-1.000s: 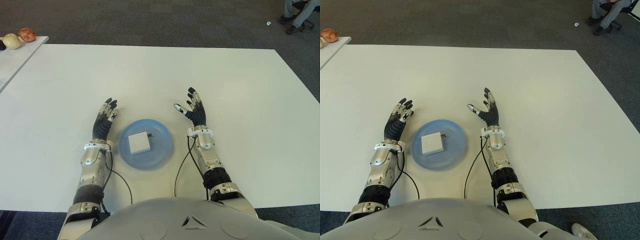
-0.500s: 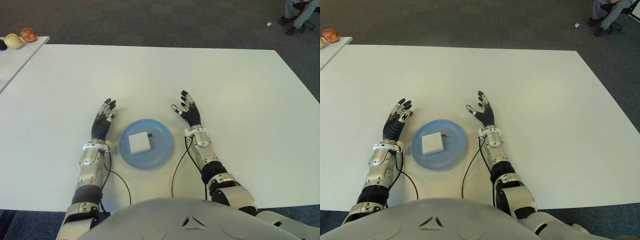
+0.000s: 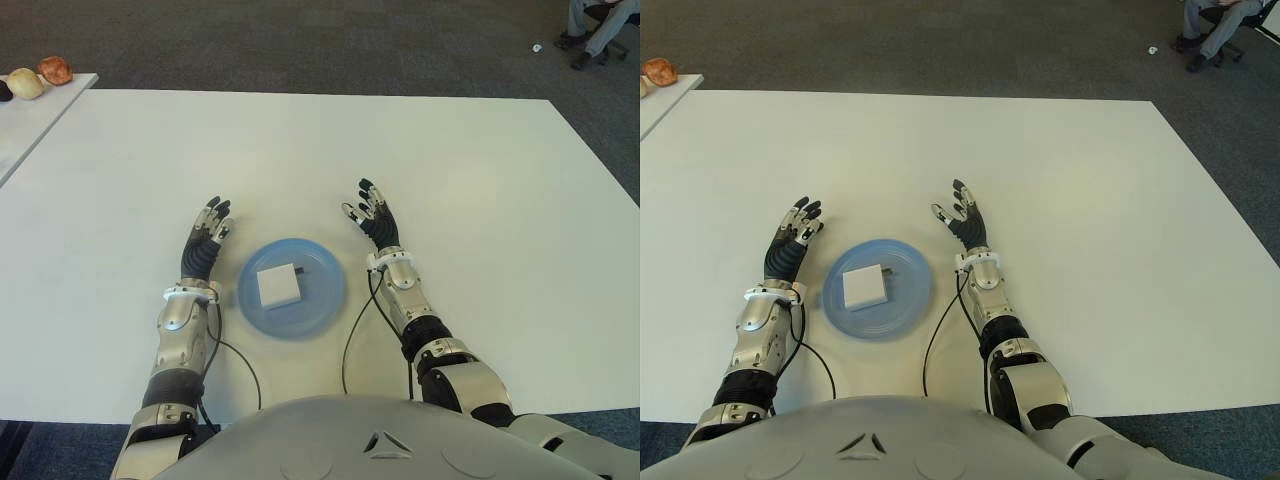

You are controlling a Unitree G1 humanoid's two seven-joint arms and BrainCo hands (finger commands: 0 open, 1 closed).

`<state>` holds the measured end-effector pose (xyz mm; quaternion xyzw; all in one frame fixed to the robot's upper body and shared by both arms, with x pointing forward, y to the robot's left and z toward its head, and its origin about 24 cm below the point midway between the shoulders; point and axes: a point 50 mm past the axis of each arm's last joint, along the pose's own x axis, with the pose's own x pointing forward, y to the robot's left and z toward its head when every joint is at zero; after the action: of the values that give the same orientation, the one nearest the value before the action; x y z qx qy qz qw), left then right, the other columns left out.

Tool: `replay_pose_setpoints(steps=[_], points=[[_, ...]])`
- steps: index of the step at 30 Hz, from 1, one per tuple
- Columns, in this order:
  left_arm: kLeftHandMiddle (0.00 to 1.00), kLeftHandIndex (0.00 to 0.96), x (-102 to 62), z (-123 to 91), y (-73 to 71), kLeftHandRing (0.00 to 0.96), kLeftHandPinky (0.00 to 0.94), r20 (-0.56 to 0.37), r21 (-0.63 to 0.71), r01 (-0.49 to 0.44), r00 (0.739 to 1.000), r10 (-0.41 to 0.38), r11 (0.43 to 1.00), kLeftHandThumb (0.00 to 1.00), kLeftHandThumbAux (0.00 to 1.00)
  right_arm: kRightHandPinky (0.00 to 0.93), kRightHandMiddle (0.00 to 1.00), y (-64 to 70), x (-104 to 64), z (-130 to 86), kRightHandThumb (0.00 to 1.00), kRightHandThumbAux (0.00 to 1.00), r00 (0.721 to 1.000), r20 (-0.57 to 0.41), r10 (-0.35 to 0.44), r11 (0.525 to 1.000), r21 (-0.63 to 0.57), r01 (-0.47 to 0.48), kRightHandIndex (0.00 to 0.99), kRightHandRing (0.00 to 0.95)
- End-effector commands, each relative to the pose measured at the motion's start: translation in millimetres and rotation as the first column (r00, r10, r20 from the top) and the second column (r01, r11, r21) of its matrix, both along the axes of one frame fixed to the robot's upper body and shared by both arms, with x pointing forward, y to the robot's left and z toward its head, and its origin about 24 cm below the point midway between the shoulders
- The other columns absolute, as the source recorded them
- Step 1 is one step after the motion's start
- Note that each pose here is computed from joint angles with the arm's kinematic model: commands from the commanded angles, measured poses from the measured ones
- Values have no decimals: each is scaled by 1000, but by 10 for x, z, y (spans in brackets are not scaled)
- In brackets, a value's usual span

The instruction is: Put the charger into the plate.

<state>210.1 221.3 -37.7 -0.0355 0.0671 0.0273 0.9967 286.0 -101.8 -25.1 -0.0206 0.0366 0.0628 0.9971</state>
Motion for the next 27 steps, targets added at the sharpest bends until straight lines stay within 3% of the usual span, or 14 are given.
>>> replay_pose_setpoints(steps=[1, 27], points=[[119, 4, -249, -301, -4, 77, 0, -182, -24, -16, 983, 11, 1000, 0, 522, 0, 62, -56, -154, -258, 0, 653, 990, -137, -21, 1000, -24, 18, 21, 20], [121, 6, -244, -291, -19, 78, 0, -177, -29, -19, 984, 14, 999, 0, 529, 0, 45, -78, -154, -268, 0, 662, 990, -137, -23, 1000, -16, 21, 11, 9]])
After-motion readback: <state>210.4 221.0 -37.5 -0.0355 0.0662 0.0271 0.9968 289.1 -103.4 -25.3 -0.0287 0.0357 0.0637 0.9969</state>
